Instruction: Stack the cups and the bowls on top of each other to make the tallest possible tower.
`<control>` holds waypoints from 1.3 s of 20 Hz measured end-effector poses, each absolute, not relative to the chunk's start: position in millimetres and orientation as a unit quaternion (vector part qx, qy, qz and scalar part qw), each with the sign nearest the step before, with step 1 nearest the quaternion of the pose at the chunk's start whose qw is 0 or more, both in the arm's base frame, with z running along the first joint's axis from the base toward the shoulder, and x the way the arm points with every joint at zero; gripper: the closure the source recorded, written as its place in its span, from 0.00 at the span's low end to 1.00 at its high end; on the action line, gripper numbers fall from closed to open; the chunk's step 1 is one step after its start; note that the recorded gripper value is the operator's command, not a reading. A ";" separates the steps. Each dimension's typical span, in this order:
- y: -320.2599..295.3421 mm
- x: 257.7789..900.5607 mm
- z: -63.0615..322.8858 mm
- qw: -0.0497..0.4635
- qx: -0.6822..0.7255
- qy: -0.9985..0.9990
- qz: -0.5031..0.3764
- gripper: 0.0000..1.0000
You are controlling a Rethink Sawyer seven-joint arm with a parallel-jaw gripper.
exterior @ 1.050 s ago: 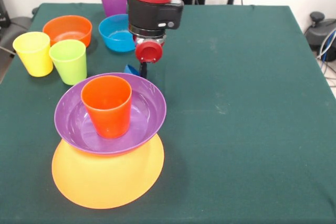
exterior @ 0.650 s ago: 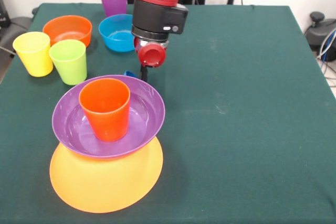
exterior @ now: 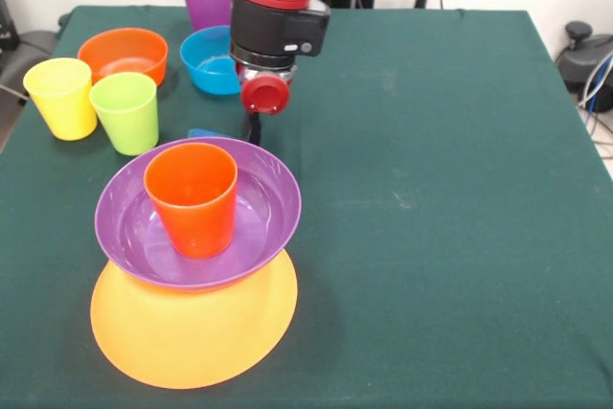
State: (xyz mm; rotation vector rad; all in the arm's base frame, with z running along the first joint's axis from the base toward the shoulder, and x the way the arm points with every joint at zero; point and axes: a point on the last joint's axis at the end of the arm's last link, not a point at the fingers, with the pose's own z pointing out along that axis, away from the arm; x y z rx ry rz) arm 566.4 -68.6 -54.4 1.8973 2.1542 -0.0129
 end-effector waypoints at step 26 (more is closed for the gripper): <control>-96.6 581.9 59.3 0.072 0.674 0.733 -0.056 0.00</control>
